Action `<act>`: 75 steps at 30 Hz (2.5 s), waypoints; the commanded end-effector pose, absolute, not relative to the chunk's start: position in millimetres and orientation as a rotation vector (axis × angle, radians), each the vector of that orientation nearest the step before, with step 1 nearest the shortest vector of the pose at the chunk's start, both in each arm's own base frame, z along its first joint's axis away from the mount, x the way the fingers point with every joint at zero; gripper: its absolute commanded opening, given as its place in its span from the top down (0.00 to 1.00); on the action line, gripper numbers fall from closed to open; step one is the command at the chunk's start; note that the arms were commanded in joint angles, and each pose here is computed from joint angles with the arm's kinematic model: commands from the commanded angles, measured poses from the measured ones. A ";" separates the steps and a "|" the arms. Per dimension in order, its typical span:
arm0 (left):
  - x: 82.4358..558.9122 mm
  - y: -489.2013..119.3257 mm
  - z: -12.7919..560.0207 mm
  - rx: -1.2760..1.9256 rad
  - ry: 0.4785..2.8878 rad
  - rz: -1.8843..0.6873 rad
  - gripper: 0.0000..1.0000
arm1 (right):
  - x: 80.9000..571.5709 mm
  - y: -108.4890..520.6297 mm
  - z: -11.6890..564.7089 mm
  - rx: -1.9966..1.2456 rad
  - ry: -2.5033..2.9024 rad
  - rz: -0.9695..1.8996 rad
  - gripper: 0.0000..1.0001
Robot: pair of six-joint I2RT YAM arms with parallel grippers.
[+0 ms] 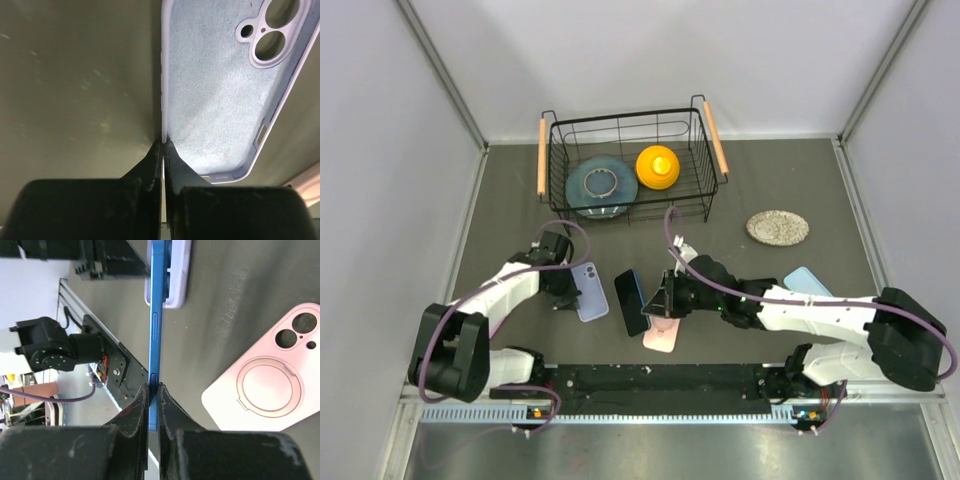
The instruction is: Put the phone into the phone case
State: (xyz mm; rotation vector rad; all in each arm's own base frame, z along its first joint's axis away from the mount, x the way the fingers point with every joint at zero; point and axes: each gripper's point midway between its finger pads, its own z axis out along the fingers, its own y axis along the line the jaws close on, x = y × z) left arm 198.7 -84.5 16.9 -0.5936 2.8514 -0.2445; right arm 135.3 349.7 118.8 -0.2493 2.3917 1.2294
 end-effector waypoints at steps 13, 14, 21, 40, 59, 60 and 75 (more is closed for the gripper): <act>165.4 -144.0 27.7 -0.403 2.881 -0.543 0.81 | 149.6 358.4 161.5 -0.171 2.231 1.333 1.00; 162.6 -140.0 30.1 -0.412 2.895 -0.509 0.73 | 149.8 360.6 162.6 -0.180 2.230 1.337 1.00; 191.2 -120.7 85.4 -0.415 2.739 -0.362 0.28 | 149.2 378.1 161.3 -0.203 2.252 1.387 1.00; 212.9 -97.3 65.7 -0.607 2.678 -0.430 1.00 | 167.9 438.9 145.3 -0.180 2.330 1.439 1.00; 193.5 -105.3 16.8 -0.644 2.793 -0.471 1.00 | 162.6 442.3 97.2 -0.181 2.455 1.393 1.00; 192.8 -105.1 15.5 -0.645 2.796 -0.469 1.00 | 163.5 441.4 94.1 -0.177 2.458 1.386 1.00; 184.9 -116.5 7.0 -0.639 2.828 -0.565 1.00 | 165.9 430.2 56.2 -0.178 2.538 1.252 1.00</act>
